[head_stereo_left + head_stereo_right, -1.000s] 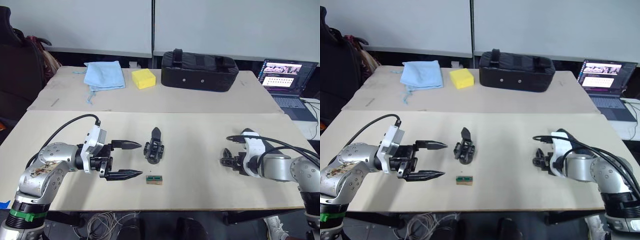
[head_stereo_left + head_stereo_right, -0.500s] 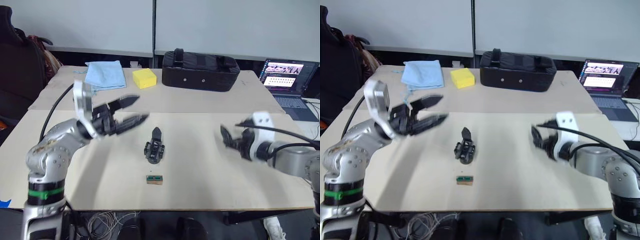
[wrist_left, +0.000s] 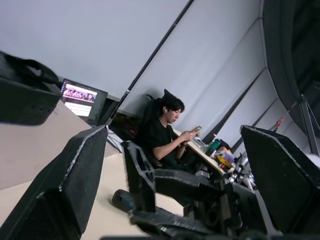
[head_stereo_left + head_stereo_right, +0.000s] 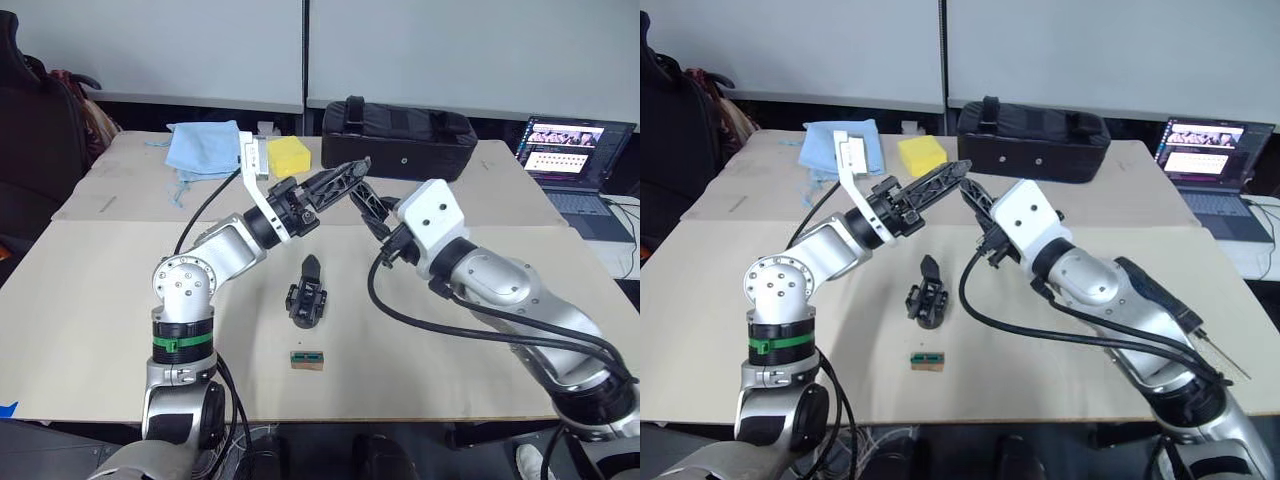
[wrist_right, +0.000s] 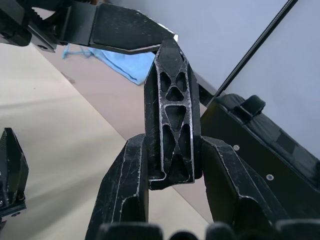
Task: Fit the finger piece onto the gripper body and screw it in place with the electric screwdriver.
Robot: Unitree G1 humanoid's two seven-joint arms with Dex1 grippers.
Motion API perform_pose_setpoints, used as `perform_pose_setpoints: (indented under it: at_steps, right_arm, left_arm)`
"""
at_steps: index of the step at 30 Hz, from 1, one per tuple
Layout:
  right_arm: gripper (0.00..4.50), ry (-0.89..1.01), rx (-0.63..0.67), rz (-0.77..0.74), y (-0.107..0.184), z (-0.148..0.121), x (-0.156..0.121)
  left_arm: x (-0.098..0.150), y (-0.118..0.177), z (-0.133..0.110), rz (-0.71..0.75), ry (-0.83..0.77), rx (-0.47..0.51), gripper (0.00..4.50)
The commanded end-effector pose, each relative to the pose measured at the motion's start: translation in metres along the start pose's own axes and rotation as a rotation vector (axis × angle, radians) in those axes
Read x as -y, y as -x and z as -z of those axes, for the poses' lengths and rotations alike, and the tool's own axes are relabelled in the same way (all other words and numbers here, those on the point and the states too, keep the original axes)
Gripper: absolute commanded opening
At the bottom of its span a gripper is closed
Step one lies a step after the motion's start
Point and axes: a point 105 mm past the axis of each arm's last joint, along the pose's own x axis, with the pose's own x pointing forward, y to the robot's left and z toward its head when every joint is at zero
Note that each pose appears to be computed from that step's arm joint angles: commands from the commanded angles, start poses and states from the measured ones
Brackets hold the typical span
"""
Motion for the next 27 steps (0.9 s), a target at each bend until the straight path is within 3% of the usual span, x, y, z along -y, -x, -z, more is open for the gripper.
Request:
perform_pose_setpoints:
  at_steps: [1,2,4,12,17,19,26,27]
  right_arm:
    - [1.12,0.048,0.095,0.04,0.002,-0.02,0.008]
    - [1.12,0.046,0.093,0.04,0.003,-0.019,0.007]
    - [1.12,0.045,0.091,0.038,0.003,-0.018,0.007]
    - [1.12,0.041,0.096,0.007,0.004,-0.019,0.002]
    - [1.12,0.021,0.129,0.009,0.006,-0.026,0.003]
    - [2.14,0.031,0.143,0.019,0.008,-0.029,0.005]
    - [4.49,-0.005,0.156,-0.119,0.027,-0.029,0.007]
    - [4.49,-0.023,0.145,-0.131,0.032,-0.025,0.011]
  left_arm:
    - [0.009,-0.001,-0.007,0.022,-0.008,0.049,4.5]
    - [0.009,-0.001,-0.009,0.022,-0.005,0.064,4.5]
    - [0.009,-0.001,-0.011,0.013,0.0,0.08,3.69]
    - [0.02,-0.009,-0.013,0.033,0.011,0.103,0.02]
    - [0.017,-0.009,-0.009,0.015,0.022,0.099,0.02]
    - [0.018,-0.01,-0.006,0.024,0.035,0.095,0.0]
    - [0.004,0.002,-0.03,0.029,0.07,0.187,0.0]
    - [0.0,0.006,-0.032,0.031,0.07,0.179,0.0]
